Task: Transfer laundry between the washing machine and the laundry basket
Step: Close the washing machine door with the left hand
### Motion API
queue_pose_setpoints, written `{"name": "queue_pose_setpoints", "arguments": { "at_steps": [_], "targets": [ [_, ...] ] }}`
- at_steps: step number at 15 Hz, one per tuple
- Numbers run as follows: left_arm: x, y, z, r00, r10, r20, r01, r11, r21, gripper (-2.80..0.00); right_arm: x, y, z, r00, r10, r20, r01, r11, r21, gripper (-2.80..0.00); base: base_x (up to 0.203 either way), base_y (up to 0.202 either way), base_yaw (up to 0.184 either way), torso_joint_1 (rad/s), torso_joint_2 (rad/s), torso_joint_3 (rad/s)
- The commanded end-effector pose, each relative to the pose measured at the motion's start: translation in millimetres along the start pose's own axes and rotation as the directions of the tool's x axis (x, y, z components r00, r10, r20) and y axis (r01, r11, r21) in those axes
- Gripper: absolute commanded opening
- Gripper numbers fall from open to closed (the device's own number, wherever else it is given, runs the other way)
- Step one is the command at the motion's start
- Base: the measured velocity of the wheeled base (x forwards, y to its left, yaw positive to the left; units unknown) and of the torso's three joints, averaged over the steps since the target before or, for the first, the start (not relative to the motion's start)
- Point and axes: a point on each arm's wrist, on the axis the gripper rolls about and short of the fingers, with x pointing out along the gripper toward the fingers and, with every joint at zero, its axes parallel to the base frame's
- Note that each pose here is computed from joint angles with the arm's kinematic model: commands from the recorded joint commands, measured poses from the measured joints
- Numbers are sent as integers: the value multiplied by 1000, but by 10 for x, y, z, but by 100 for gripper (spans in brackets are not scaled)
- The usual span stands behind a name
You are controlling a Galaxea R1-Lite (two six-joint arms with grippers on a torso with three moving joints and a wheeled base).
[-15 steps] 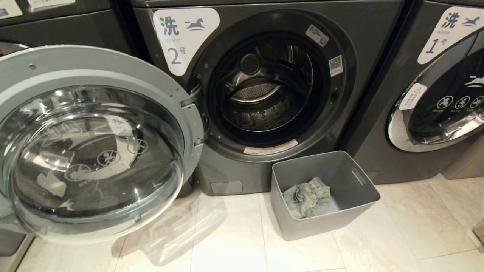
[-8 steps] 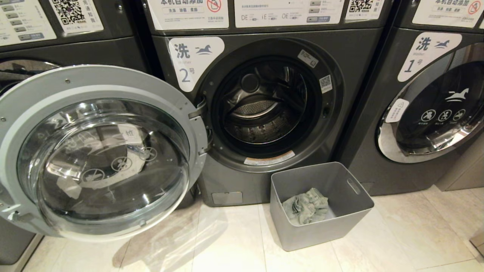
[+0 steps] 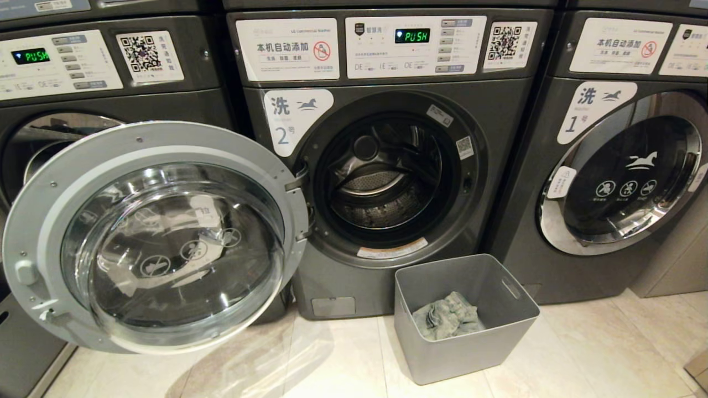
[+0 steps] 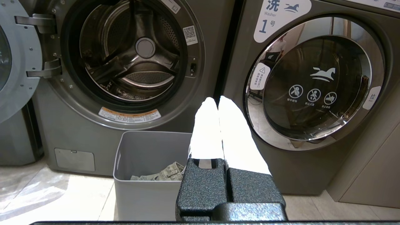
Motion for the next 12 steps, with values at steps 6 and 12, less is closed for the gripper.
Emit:
{"name": "queue_pose_setpoints", "arguments": {
  "at_steps": [6, 12],
  "targets": [
    [-10, -1, 42, 1000, -5, 20, 4, 999, 53, -280, 6, 20, -114, 999, 9, -38, -8, 1000, 19, -280, 0, 0, 0, 2, 1, 21],
    [-256, -34, 1455, 972, -58, 227, 37, 995, 94, -280, 6, 18, -115, 999, -1, -41, 3, 999, 50, -280, 0, 0, 0, 0, 0, 0]
  ]
}}
